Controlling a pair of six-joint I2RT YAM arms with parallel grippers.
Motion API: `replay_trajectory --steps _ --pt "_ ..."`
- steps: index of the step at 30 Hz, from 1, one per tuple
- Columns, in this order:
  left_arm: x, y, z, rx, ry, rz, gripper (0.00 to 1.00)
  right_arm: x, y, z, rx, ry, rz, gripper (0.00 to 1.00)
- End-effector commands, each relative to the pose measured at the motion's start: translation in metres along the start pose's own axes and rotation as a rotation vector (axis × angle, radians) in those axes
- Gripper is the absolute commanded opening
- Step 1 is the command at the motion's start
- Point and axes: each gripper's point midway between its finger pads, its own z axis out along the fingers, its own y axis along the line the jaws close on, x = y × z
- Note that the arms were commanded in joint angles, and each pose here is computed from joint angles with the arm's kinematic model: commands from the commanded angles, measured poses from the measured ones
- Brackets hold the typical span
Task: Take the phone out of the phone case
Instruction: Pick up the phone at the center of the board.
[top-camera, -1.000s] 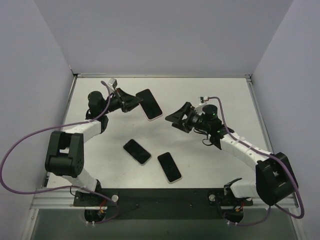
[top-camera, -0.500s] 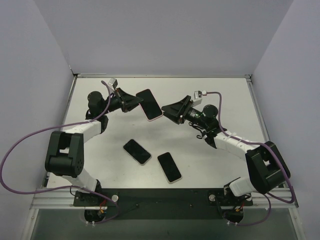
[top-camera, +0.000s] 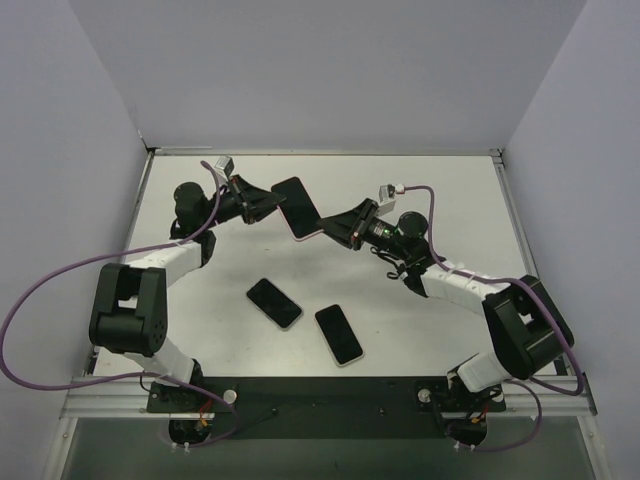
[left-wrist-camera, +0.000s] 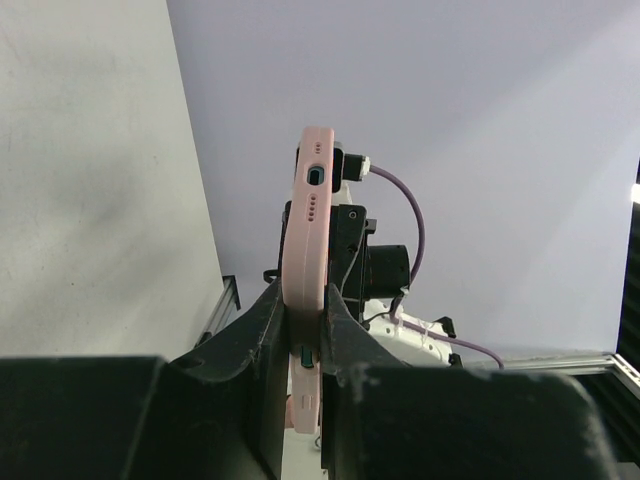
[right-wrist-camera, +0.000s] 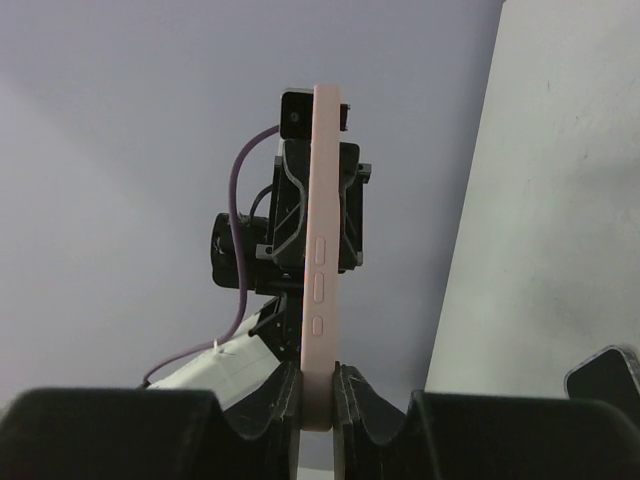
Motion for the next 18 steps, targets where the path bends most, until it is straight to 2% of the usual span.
replay_trajectory --steps 1,3,5,6,8,9,12,16,18 --pt "0.002 -0.031 0.000 0.068 -0.006 0.103 0.00 -0.004 0.039 -0.001 -0.169 -0.045 -0.027 0.00" --pt "0.002 -0.031 -0.001 0.071 -0.005 0.107 0.00 -0.008 0.041 -0.001 -0.195 -0.057 0.043 0.00" --pt "0.003 -0.033 -0.001 0.081 -0.010 0.102 0.00 -0.015 0.058 -0.004 -0.293 -0.097 0.062 0.00" --pt "0.003 -0.040 -0.003 0.113 -0.014 0.128 0.00 -0.019 0.058 -0.003 -0.314 -0.103 0.137 0.00" --pt "0.005 -0.048 -0.004 0.154 -0.019 0.087 0.00 -0.025 0.071 -0.002 -0.371 -0.121 0.173 0.00" --pt "0.006 -0.060 -0.007 0.215 -0.021 0.128 0.00 -0.026 0.075 -0.001 -0.383 -0.128 0.175 0.00" --pt "0.011 -0.083 -0.008 0.309 -0.010 0.124 0.00 -0.032 0.089 0.003 -0.419 -0.152 0.215 0.00" --pt "0.017 -0.098 -0.003 0.331 -0.002 0.144 0.00 -0.041 0.109 0.003 -0.470 -0.176 0.235 0.00" --pt "0.018 -0.093 0.005 0.281 -0.002 0.144 0.00 -0.043 0.123 0.002 -0.502 -0.179 0.213 0.00"
